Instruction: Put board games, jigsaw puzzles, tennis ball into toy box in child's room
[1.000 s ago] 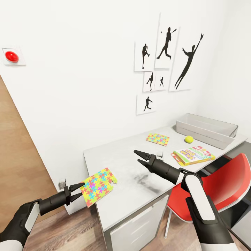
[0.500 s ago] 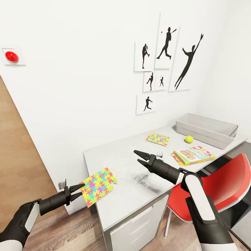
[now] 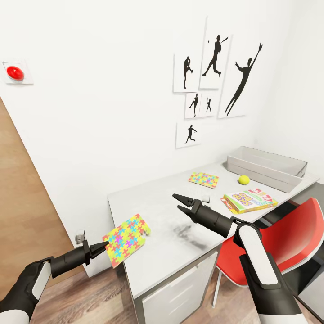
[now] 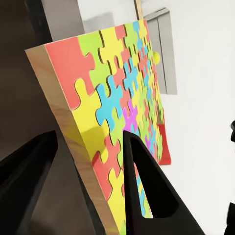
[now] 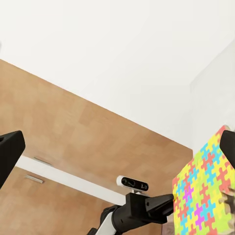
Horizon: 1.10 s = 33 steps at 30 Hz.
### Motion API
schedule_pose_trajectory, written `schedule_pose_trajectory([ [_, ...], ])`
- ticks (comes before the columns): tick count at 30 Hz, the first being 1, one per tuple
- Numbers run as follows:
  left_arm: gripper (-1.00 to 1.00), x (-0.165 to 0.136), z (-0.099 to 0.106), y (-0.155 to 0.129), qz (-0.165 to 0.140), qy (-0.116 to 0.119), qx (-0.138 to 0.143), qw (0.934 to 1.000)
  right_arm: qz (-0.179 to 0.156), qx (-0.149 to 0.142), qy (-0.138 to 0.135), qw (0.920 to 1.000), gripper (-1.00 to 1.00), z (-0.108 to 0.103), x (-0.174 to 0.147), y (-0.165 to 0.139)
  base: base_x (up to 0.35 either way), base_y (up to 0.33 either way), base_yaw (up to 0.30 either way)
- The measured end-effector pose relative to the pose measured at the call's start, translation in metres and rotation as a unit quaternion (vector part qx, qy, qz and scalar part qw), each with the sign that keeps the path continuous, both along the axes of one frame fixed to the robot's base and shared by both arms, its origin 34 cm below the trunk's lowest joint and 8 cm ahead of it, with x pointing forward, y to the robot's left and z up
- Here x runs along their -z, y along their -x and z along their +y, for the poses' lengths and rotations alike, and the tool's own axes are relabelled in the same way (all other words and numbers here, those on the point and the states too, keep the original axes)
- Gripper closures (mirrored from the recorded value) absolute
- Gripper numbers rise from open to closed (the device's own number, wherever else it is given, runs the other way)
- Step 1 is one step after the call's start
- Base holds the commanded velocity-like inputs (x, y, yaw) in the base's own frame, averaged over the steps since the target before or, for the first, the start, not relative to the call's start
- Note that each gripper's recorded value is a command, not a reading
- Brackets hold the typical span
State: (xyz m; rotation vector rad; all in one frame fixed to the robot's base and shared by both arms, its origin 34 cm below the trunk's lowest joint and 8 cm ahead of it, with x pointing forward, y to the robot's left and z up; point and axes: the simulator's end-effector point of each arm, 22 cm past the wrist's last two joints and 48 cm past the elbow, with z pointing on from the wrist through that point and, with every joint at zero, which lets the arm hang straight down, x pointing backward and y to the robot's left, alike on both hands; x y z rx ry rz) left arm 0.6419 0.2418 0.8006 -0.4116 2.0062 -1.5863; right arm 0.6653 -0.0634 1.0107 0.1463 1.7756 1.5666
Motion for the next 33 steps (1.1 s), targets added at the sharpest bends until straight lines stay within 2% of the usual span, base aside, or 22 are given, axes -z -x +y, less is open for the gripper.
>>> schedule_pose_trajectory([
  [18, 1.00, -0.001, 0.000, 0.000, -0.002, -0.004, 0.001, 1.0000, 0.000, 0.000, 0.000, 1.0000, -1.00, 0.000, -0.002, 0.000, 0.000, 0.000, 0.000],
  [33, 1.00, -0.025, 0.000, 0.000, -0.002, -0.005, 0.002, 1.0000, 0.000, 0.000, 0.000, 1.0000, -1.00, 0.000, -0.027, -0.001, 0.000, 0.000, 0.000],
])
